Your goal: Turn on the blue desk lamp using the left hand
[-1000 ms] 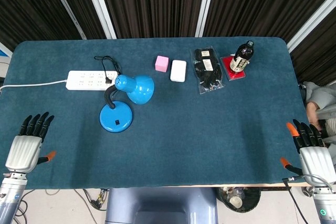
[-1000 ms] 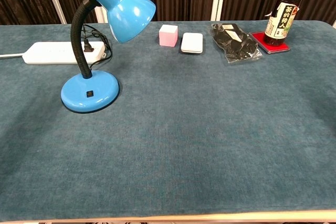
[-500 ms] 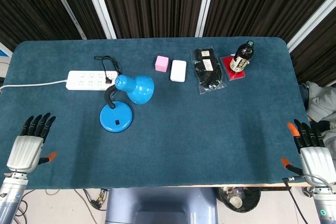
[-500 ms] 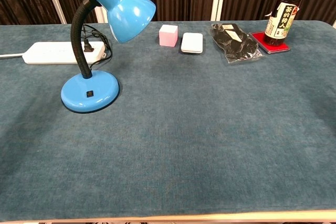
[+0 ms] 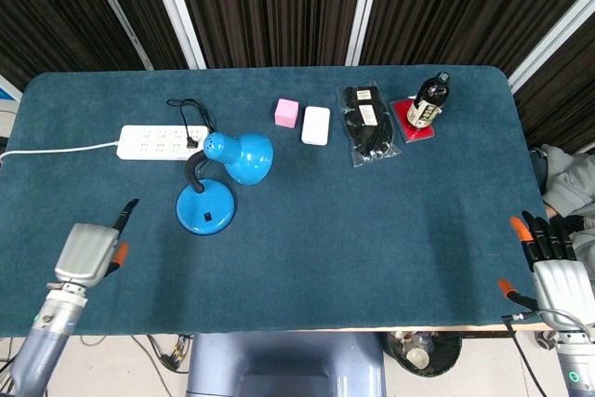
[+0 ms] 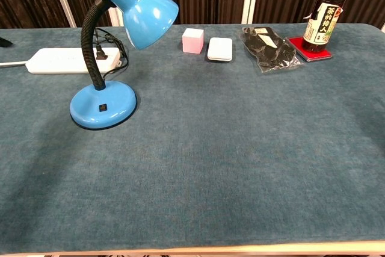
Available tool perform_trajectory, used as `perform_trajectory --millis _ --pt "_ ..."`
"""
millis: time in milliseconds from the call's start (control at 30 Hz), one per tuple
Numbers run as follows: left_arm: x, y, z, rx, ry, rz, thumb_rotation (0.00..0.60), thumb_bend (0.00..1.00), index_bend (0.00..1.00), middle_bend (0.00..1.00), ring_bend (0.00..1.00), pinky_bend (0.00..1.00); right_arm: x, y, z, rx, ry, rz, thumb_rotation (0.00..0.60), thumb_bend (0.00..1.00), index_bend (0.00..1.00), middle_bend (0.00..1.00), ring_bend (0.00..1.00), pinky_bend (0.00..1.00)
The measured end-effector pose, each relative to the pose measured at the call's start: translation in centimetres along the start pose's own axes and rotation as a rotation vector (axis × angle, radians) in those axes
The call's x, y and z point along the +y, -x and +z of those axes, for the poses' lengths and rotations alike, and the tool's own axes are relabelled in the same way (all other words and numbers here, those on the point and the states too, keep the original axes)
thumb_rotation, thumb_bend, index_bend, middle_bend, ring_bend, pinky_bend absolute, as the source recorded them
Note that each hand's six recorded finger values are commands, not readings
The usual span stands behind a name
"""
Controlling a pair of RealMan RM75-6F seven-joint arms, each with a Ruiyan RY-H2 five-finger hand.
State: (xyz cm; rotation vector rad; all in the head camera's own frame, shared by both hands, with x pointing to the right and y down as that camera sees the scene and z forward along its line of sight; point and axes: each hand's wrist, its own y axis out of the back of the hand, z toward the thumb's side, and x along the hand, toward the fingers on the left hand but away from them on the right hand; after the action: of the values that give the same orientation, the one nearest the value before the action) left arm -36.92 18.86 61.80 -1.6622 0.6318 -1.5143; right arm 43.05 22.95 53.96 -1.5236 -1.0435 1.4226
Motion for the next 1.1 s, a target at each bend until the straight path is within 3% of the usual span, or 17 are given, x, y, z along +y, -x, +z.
perform_trajectory --millis 267,467,733,1100 --pt "-2.6 -2.6 4.5 -0.020 -0.001 -0.138 0.600 0.55 0.00 0.88 0.82 0.83 0.0 0.0 0.0 -0.003 0.012 0.003 0.600 0.25 0.00 0.00 0.00 0.00" --pt "-4.5 -3.9 7.9 -0.049 -0.023 -0.203 0.600 0.55 0.00 0.88 0.82 0.83 0.0 0.0 0.0 -0.002 0.017 0.005 0.600 0.25 0.00 0.00 0.00 0.00" --pt "-5.9 -5.1 9.7 -0.048 -0.044 -0.230 0.600 0.55 0.00 0.88 0.82 0.83 -0.1 0.1 0.0 -0.003 0.020 0.009 0.600 0.25 0.00 0.00 0.00 0.00" --pt "-6.2 -5.6 10.3 -0.048 -0.048 -0.227 0.600 0.55 0.00 0.88 0.82 0.83 -0.1 0.0 0.1 -0.004 0.021 0.010 0.600 0.25 0.00 0.00 0.00 0.00"
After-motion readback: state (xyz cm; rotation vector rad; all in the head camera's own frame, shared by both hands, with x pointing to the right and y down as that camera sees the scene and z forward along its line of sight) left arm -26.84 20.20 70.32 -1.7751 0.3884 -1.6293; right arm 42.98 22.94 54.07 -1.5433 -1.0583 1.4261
